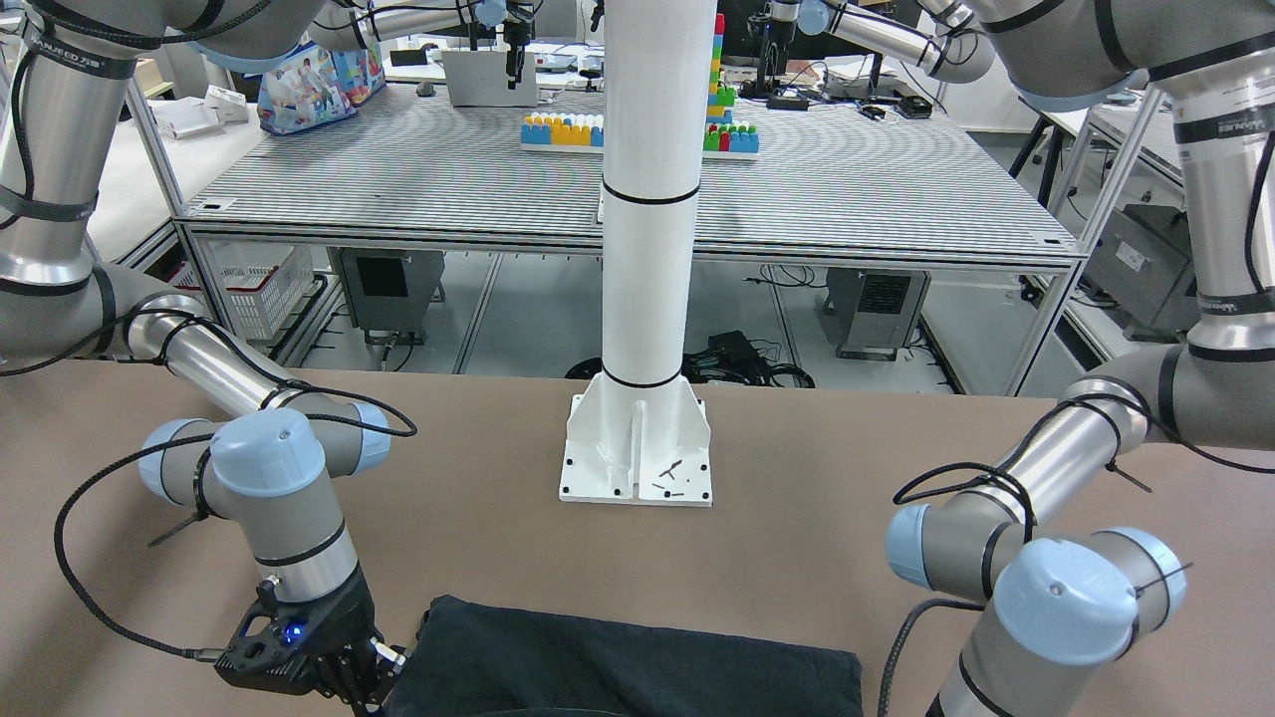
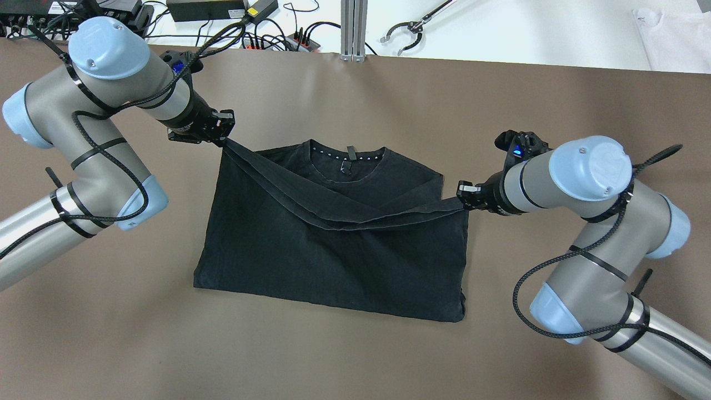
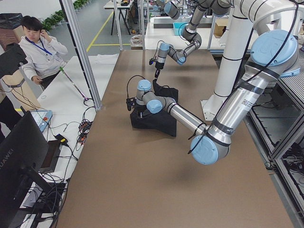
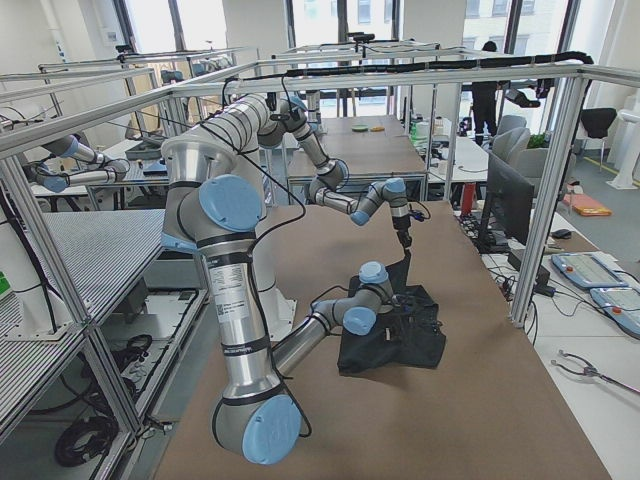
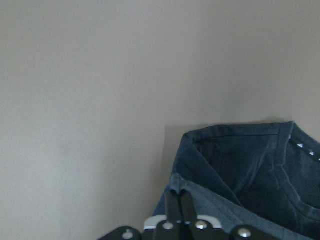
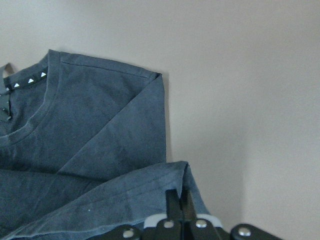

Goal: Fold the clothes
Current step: 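Carry the hem with both grippers toward the collar, folding the shirt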

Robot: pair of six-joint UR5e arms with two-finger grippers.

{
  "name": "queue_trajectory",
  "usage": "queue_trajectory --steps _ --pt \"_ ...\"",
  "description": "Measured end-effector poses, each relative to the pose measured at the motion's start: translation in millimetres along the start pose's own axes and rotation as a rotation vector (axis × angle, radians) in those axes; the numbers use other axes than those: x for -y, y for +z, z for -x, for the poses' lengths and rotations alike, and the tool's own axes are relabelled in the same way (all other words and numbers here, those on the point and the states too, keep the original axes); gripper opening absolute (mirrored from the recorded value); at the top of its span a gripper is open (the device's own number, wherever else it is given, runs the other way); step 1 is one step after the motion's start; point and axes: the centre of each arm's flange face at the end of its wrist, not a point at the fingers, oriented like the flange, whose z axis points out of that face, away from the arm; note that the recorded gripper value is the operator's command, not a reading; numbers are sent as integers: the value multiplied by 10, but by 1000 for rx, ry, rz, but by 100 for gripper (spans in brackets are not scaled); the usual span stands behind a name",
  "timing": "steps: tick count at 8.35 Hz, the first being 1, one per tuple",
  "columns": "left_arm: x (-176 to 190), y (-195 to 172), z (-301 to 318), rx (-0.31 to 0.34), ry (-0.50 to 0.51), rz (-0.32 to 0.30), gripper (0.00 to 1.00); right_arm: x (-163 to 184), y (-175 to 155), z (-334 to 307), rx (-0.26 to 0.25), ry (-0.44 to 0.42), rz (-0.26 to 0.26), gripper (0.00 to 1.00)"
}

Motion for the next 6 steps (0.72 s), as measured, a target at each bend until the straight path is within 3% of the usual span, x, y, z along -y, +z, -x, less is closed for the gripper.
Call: queue_trajectory --steps 3,6 --pt "-13 415 96 46 33 -18 0 46 408 -89 -68 -13 4 0" --pt "-108 677 134 76 52 -39 0 79 453 -134 -83 -80 -7 0"
